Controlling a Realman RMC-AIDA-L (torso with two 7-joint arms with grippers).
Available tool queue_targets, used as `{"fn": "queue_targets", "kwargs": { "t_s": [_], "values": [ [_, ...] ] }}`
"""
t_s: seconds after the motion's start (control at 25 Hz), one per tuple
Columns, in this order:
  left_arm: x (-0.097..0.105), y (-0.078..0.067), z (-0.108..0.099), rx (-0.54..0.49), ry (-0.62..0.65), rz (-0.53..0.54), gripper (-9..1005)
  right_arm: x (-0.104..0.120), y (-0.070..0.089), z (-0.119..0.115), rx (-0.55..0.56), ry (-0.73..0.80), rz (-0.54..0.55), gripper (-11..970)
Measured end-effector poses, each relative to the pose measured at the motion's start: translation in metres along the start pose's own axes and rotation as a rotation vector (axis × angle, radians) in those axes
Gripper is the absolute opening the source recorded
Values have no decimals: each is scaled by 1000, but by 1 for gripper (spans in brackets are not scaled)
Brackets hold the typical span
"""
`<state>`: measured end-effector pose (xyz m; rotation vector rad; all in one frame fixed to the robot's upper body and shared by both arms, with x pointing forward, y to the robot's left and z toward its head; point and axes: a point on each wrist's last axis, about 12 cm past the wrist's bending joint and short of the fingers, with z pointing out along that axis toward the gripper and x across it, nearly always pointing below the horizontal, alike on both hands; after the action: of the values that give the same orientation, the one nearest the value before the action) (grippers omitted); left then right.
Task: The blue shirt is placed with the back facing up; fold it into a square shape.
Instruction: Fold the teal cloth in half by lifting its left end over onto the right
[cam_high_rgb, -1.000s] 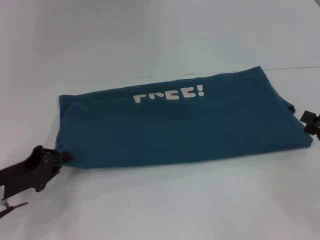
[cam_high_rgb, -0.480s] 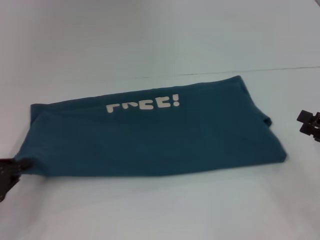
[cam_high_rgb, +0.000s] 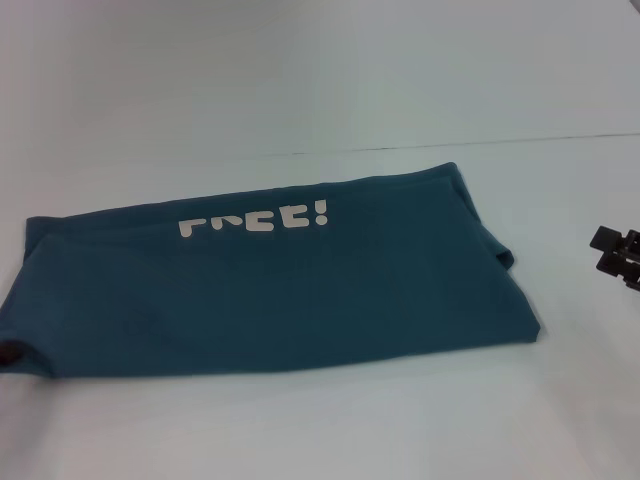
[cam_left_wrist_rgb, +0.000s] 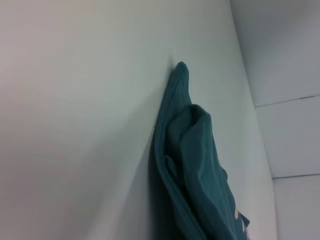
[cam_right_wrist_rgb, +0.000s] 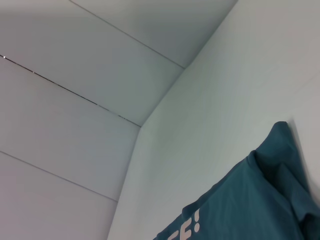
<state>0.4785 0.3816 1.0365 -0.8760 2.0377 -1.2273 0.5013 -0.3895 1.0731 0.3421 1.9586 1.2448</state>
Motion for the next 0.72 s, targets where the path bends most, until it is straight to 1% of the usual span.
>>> {"fn": "queue_targets", "kwargs": {
  "t_s": [0.32, 0.4, 0.56, 0.72],
  "values": [
    [2, 0, 3, -5, 9, 9, 13, 2, -2, 1, 18, 15, 3, 655],
    [1, 4, 1, -22, -11, -1, 13, 2, -2, 1, 18, 15, 2, 655],
    [-1, 14, -10, -50, -73, -32, 13, 2, -2, 0, 20, 16, 1, 655],
    [0, 16, -14, -45, -77, -40, 13, 1, -2, 0, 20, 13, 1, 654]
  ]
}}
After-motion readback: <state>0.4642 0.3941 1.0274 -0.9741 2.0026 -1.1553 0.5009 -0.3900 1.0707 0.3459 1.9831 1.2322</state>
